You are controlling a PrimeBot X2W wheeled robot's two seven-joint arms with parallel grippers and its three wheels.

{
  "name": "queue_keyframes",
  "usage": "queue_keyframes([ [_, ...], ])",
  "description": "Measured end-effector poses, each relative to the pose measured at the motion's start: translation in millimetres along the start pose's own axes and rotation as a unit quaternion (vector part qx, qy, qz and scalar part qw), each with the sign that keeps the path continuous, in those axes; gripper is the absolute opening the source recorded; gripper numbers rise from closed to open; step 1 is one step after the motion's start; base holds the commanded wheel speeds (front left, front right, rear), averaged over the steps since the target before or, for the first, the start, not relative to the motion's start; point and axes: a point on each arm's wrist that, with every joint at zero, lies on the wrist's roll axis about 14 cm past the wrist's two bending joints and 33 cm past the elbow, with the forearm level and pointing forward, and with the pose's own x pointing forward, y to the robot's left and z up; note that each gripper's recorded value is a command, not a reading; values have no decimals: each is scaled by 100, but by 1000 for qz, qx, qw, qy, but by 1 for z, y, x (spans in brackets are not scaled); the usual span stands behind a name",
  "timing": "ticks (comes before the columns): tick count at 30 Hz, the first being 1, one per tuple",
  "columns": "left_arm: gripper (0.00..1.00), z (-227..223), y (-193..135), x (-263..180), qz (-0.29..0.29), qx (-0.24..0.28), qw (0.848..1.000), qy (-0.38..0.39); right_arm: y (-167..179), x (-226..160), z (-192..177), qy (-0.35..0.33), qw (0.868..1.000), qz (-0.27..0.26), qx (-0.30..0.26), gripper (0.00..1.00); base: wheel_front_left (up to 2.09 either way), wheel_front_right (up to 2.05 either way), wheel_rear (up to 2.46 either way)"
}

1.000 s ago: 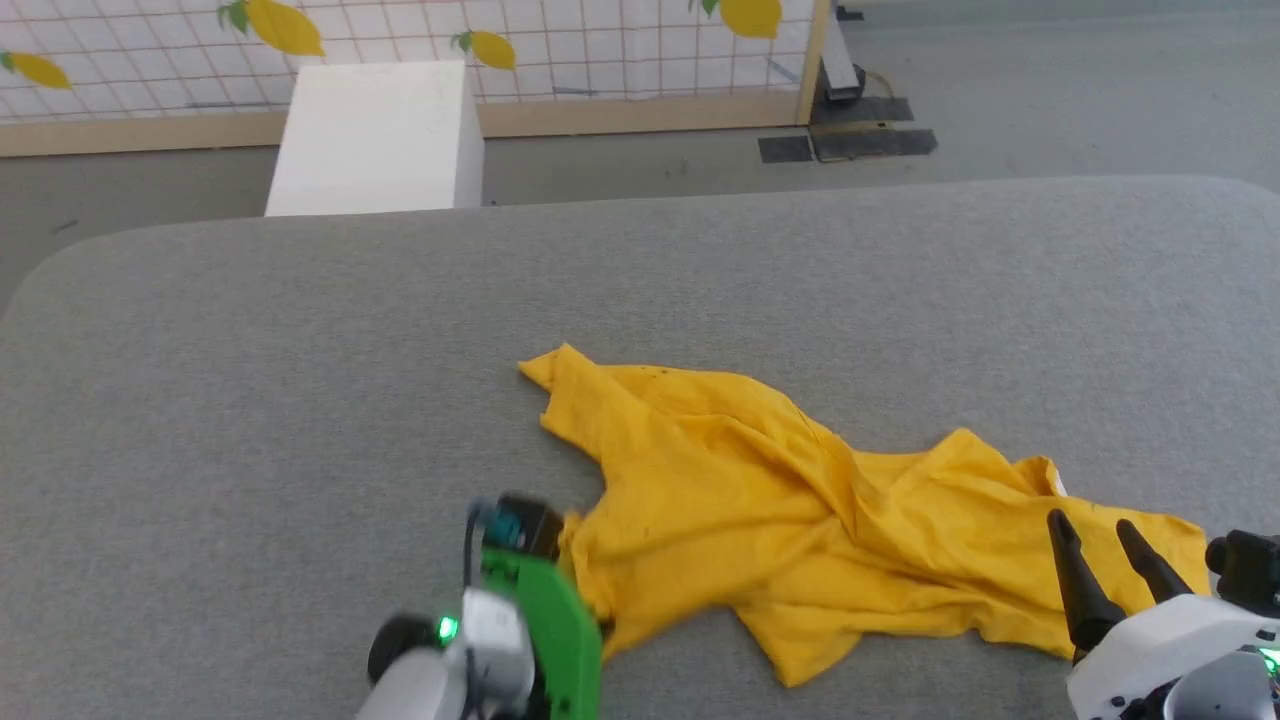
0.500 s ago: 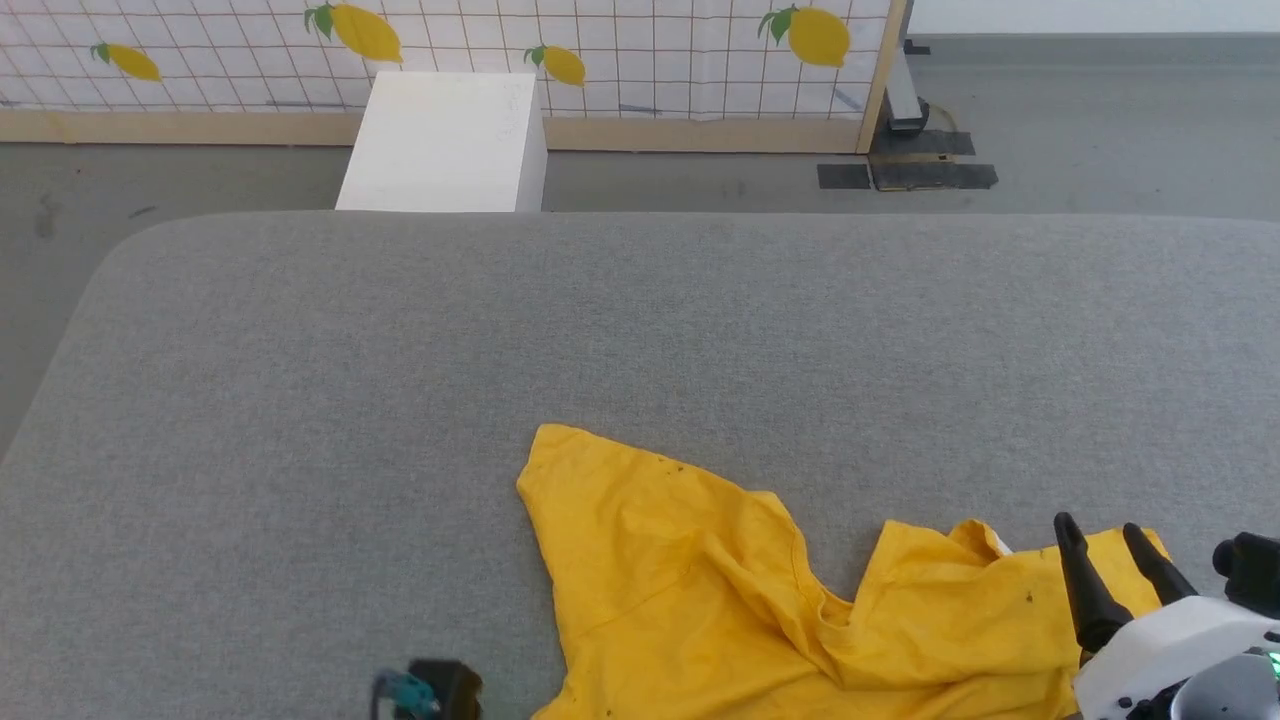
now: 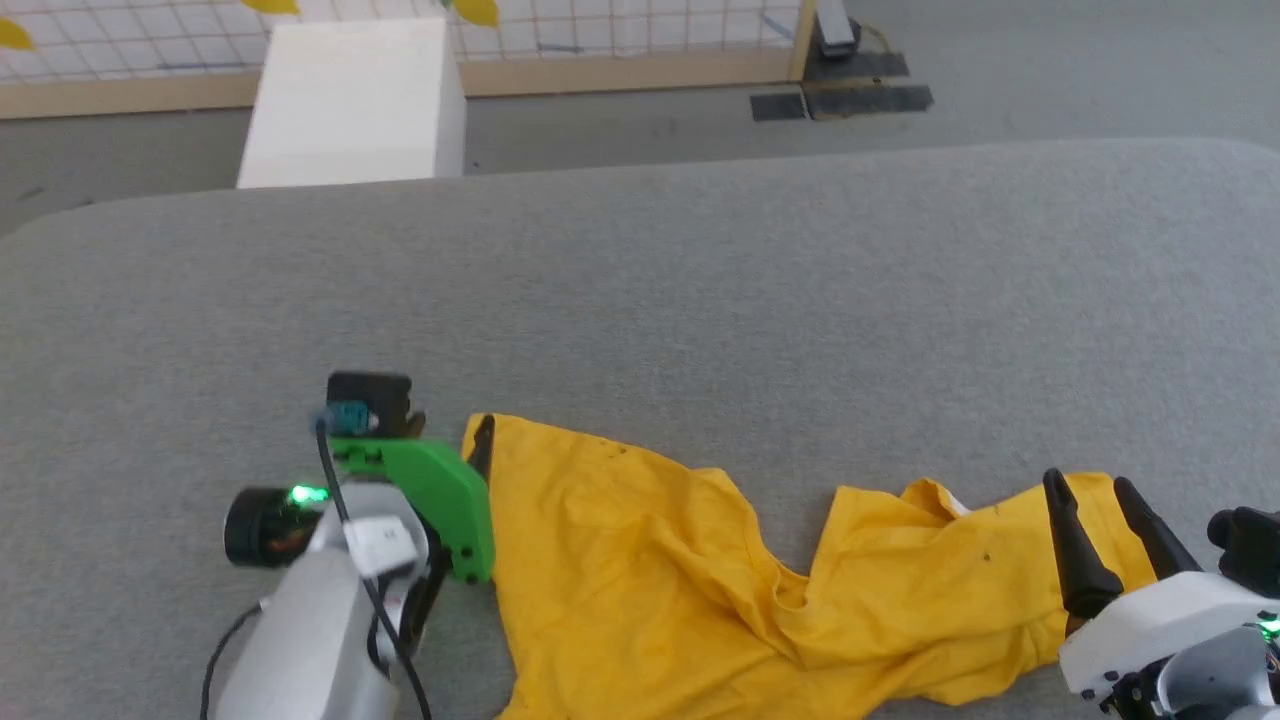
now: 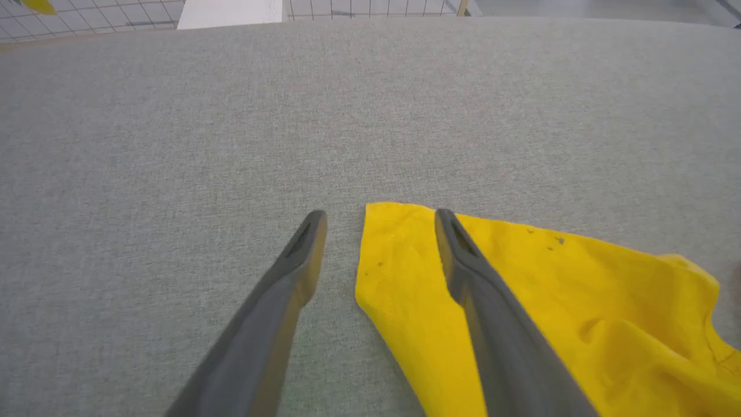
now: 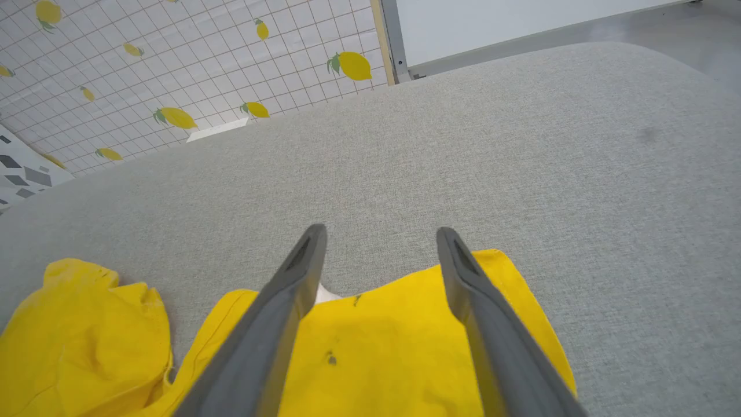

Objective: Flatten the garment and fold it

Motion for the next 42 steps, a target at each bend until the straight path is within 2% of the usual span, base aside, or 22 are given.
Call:
queue_keyframes([
  [6, 100, -19, 2, 38, 1, 11, 997, 77, -15, -2, -4, 2, 1000, -24, 4, 100, 0, 0, 0],
  [10, 100, -48, 7, 49, 5, 35, 987, 155, -28, -7, -8, 7, 999, -46, 7, 100, 0, 0, 0],
  [15, 98, -61, 2, 55, -12, 37, 975, 218, -39, -13, -13, 13, 998, -64, 11, 100, 0, 0, 0],
  [16, 35, -62, 0, 56, -17, 34, 974, 225, -41, -13, -14, 14, 998, -67, 11, 100, 0, 0, 0],
  [17, 0, -63, -1, 55, -23, 32, 972, 233, -42, -14, -14, 14, 997, -69, 11, 100, 0, 0, 0],
  [21, 0, -65, -10, 49, -50, 33, 965, 255, -47, -14, -12, 17, 997, -77, -2, 100, 0, 0, 0],
  [27, 0, -65, -14, 45, -60, 23, 967, 248, -49, 8, 4, 35, 994, -84, -58, 100, 0, 0, 0],
  [28, 0, -63, -15, 45, -64, 16, 968, 241, -50, 26, -2, 84, 990, -88, -75, 100, 0, 0, 0],
  [32, 0, -64, -14, 45, -65, 9, 969, 237, -54, 43, -33, 196, 974, -96, -63, 100, 0, 0, 0],
  [35, 0, -65, -13, 45, -66, 6, 970, 236, -53, 48, -55, 270, 956, -98, -61, 100, 0, 0, 0],
  [36, 0, -66, -11, 46, -66, -2, 970, 234, -56, 51, -66, 320, 939, -106, -73, 100, 0, 0, 0],
  [38, 0, -66, -10, 46, -66, -5, 970, 234, -57, 54, -67, 342, 930, -112, -77, 100, 0, 0, 0],
  [39, 0, -67, -9, 46, -65, -6, 970, 233, -57, 55, -68, 351, 926, -114, -76, 89, 0, 0, 0],
  [40, 0, -67, -8, 46, -64, -7, 970, 234, -57, 55, -70, 362, 922, -115, -77, 64, 0, 0, 0],
  [41, 0, -67, -8, 46, -64, -9, 970, 233, -57, 54, -72, 374, 917, -116, -77, 27, 0, 0, 0],
  [42, 0, -67, -8, 45, -64, -11, 971, 232, -56, 54, -73, 384, 913, -116, -78, 0, 0, 0, 0],
])
